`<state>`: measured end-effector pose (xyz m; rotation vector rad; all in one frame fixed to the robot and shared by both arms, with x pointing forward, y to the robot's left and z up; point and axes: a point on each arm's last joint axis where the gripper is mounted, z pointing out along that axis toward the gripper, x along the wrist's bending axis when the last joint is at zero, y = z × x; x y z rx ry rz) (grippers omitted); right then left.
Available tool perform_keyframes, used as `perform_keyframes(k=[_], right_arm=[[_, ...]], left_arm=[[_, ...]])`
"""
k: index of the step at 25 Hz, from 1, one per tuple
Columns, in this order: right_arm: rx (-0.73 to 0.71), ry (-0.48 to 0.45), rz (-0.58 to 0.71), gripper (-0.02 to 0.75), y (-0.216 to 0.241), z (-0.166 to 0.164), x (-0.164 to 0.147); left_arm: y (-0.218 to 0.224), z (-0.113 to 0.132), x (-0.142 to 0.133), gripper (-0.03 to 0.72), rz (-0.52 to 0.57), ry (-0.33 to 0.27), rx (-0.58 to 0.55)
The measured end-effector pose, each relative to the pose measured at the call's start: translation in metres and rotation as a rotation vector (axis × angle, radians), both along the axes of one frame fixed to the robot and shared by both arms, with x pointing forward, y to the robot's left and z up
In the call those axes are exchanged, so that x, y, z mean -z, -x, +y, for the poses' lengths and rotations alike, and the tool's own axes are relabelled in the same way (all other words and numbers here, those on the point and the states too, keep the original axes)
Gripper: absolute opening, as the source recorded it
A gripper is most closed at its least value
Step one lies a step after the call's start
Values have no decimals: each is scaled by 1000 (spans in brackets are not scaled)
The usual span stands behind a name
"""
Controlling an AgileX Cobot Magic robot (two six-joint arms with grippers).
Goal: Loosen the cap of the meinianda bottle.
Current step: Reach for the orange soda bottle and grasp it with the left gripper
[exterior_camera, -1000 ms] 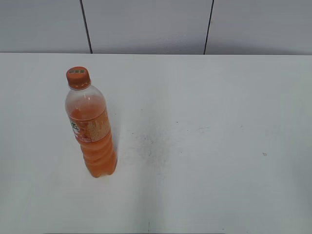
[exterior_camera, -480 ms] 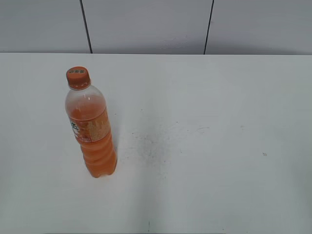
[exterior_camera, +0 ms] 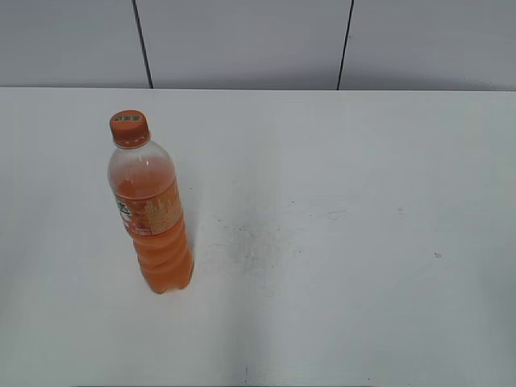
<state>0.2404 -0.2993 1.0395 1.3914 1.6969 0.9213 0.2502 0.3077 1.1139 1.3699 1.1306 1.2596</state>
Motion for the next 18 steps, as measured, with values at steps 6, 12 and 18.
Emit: perform_keyframes(k=[6, 12, 18], right_arm=[[0, 0, 0, 492, 0, 0, 0], [0, 0, 0, 492, 0, 0, 0], [0, 0, 0, 492, 0, 0, 0]], left_arm=[[-58, -13, 19, 435, -93, -39, 55], [-101, -22, 34, 435, -48, -60, 93], [-138, -29, 50, 435, 36, -3, 114]])
